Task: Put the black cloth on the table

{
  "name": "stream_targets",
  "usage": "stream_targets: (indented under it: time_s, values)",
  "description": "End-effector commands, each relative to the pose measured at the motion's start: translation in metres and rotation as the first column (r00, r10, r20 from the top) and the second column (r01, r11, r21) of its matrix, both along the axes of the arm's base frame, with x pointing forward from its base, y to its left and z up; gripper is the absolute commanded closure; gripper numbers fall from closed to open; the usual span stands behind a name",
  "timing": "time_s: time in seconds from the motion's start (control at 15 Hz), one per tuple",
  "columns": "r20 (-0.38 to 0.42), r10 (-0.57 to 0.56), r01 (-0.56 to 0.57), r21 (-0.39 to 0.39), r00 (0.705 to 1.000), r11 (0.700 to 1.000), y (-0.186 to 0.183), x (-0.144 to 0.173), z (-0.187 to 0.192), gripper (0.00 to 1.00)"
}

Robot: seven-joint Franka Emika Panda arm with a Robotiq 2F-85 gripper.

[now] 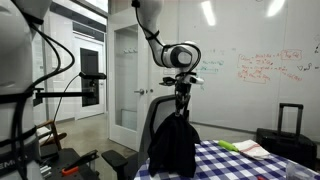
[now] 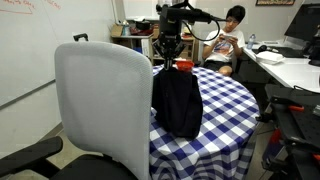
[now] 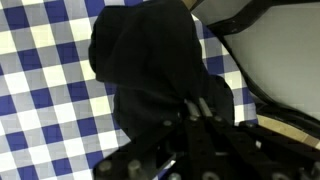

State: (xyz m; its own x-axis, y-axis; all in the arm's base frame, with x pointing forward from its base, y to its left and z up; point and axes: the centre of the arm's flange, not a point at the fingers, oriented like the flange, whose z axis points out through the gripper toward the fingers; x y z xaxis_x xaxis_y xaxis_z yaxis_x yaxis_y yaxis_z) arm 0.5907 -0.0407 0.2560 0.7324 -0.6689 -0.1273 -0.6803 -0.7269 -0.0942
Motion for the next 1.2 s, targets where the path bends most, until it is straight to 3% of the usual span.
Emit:
stream_targets:
  time_s: [0.0,0.47,0.53,0.6,1.13]
  values:
    - [-0.019,-0.010,0.010,-0.031,1.000,0.999,-0.010,0.011,-0.009,0.98]
    - [-0.003,-0.115,0.114,-0.040,0.993,0.993,-0.060,-0.054,0.015,0.98]
    - [-0.030,-0.115,0.115,0.000,0.993,0.993,-0.062,-0.066,0.024,0.71]
    - [-0.035,-0.118,0.118,0.007,0.992,0.993,-0.063,-0.075,0.028,0.71]
    - [-0.034,-0.110,0.112,0.060,0.993,0.992,-0.054,-0.094,0.063,0.13]
